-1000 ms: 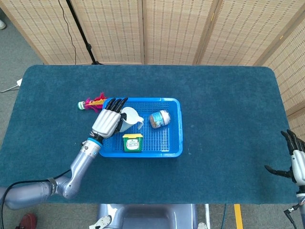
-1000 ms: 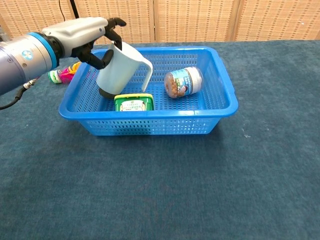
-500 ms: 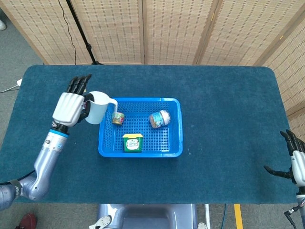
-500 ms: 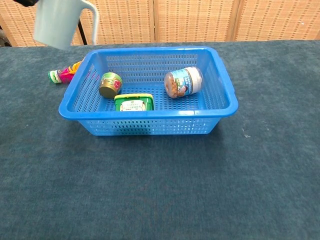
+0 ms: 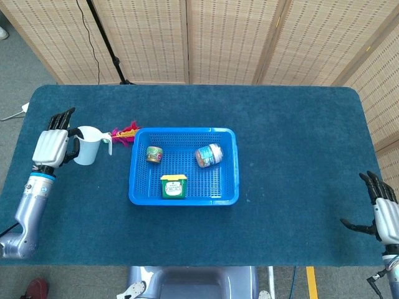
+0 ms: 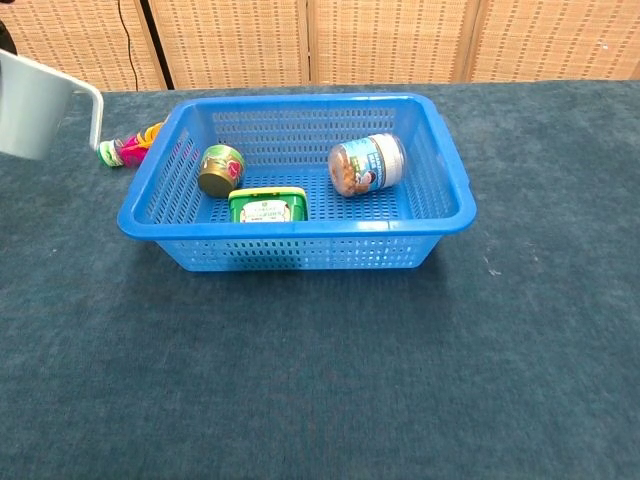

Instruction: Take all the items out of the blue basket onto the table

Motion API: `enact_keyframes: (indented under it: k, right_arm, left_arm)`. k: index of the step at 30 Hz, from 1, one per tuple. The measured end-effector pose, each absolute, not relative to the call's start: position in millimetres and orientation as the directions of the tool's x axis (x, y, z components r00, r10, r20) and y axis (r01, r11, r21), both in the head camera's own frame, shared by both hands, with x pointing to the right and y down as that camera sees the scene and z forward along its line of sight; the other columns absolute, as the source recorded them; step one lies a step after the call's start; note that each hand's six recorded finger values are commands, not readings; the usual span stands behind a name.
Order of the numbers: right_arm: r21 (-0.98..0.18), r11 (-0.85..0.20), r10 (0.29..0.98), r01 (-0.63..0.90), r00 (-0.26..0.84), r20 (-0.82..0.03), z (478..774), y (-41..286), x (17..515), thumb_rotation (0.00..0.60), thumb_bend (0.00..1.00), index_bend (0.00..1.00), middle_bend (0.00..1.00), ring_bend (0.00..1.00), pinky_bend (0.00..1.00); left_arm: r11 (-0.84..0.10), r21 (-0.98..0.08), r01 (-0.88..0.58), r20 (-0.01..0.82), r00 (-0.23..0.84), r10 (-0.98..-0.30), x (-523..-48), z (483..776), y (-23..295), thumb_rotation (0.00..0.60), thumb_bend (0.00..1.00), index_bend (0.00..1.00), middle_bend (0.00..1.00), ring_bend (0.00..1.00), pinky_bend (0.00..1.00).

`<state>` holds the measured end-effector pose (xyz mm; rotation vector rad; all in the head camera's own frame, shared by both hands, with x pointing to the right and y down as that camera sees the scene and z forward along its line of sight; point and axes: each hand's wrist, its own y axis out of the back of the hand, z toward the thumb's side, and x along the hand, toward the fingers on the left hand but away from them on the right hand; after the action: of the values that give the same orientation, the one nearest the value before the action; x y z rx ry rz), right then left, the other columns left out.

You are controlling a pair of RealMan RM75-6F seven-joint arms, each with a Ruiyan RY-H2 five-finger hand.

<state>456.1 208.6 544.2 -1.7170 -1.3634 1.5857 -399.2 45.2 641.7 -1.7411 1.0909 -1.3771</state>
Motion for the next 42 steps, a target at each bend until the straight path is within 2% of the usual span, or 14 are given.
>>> enact_keyframes:
  k: [1, 2, 3, 4, 5, 7, 11, 20, 26, 30, 32, 36, 42]
  right_arm:
    - [-0.831, -0.424, 0.856, 0.360, -0.140, -0.498, 544.9, 208.8, 456.0, 0.600, 0.00, 0.00, 0.00, 0.00, 0.00]
    - [-0.831, -0.425, 0.855, 0.359, -0.141, -0.498, 545.3, 208.8, 456.0, 0.600, 0.00, 0.00, 0.00, 0.00, 0.00]
    - [-0.831, -0.425, 0.855, 0.358, -0.142, -0.499, 545.6, 208.9, 456.1, 0.600, 0.00, 0.00, 0.00, 0.00, 0.00]
    - [-0.831, -0.425, 0.855, 0.358, -0.144, -0.499, 545.9, 208.9, 456.2, 0.600, 0.00, 0.00, 0.00, 0.00, 0.00]
    - [-0.832, -0.425, 0.854, 0.357, -0.145, -0.499, 546.1, 208.9, 456.3, 0.600, 0.00, 0.00, 0.00, 0.00, 0.00]
    - [-0.832, -0.426, 0.854, 0.356, -0.145, -0.499, 546.4, 208.7, 456.0, 0.600, 0.00, 0.00, 0.00, 0.00, 0.00]
    - [-0.833, -0.423, 0.856, 0.358, -0.143, -0.497, 545.5, 208.5, 455.7, 0.600, 0.00, 0.00, 0.00, 0.00, 0.00]
    - [-0.834, -0.412, 0.862, 0.367, -0.140, -0.488, 541.1, 208.6, 456.3, 0.600, 0.00, 0.00, 0.00, 0.00, 0.00]
    - [-0.832, -0.414, 0.862, 0.369, -0.134, -0.488, 540.5, 208.6, 454.9, 0.600, 0.00, 0.00, 0.00, 0.00, 0.00]
    - [-0.835, -0.409, 0.865, 0.369, -0.136, -0.484, 539.1, 208.8, 455.6, 0.600, 0.00, 0.00, 0.00, 0.00, 0.00]
    - [-0.835, -0.406, 0.865, 0.370, -0.139, -0.482, 538.9, 208.4, 456.7, 0.600, 0.00, 0.00, 0.00, 0.00, 0.00]
    - [-0.834, -0.410, 0.862, 0.370, -0.140, -0.486, 540.1, 208.1, 457.9, 0.600, 0.00, 0.00, 0.00, 0.00, 0.00]
    - [-0.833, -0.417, 0.856, 0.363, -0.151, -0.494, 543.5, 208.1, 461.1, 0.600, 0.00, 0.00, 0.00, 0.00, 0.00]
  left_arm:
    - [-0.446, -0.870, -0.213, 0.435, 0.096, -0.895, -401.2, 646.7, 47.0, 0.600, 0.51, 0.16, 0.00, 0.00, 0.00]
    - [-0.453, -0.864, -0.219, 0.444, 0.094, -0.891, -402.7, 651.4, 48.9, 0.600, 0.46, 0.08, 0.00, 0.00, 0.00]
    - [-0.463, -0.856, -0.231, 0.455, 0.093, -0.886, -403.8, 656.5, 51.4, 0.600, 0.39, 0.01, 0.00, 0.00, 0.00]
    - [-0.471, -0.849, -0.240, 0.463, 0.092, -0.882, -404.3, 659.5, 53.1, 0.600, 0.34, 0.00, 0.00, 0.00, 0.00]
    - [-0.478, -0.841, -0.251, 0.471, 0.092, -0.877, -404.8, 661.8, 54.6, 0.600, 0.29, 0.00, 0.00, 0.00, 0.00]
    - [-0.488, -0.829, -0.272, 0.482, 0.093, -0.871, -406.0, 663.2, 56.3, 0.600, 0.25, 0.00, 0.00, 0.00, 0.00]
    - [-0.477, -0.827, -0.299, 0.467, 0.108, -0.877, -406.4, 651.7, 55.6, 0.600, 0.25, 0.00, 0.00, 0.00, 0.00]
    - [-0.402, -0.840, -0.364, 0.353, 0.195, -0.915, -402.1, 602.9, 64.5, 0.600, 0.25, 0.00, 0.00, 0.00, 0.00]
    - [-0.457, -0.813, -0.361, 0.364, 0.298, -0.883, -381.8, 593.0, 79.3, 0.600, 0.25, 0.00, 0.00, 0.00, 0.00]
    - [-0.494, -0.801, -0.338, 0.359, 0.391, -0.848, -349.5, 587.2, 87.2, 0.600, 0.25, 0.00, 0.00, 0.00, 0.00]
    - [-0.516, -0.794, -0.323, 0.367, 0.421, -0.829, -334.8, 586.4, 90.3, 0.600, 0.25, 0.00, 0.00, 0.00, 0.00]
    - [-0.584, -0.771, -0.253, 0.427, 0.475, -0.770, -302.8, 590.2, 95.1, 0.600, 0.16, 0.00, 0.00, 0.00, 0.00]
    - [-0.629, -0.771, -0.098, 0.524, 0.463, -0.715, -269.0, 599.8, 83.2, 0.600, 0.12, 0.00, 0.00, 0.00, 0.00]
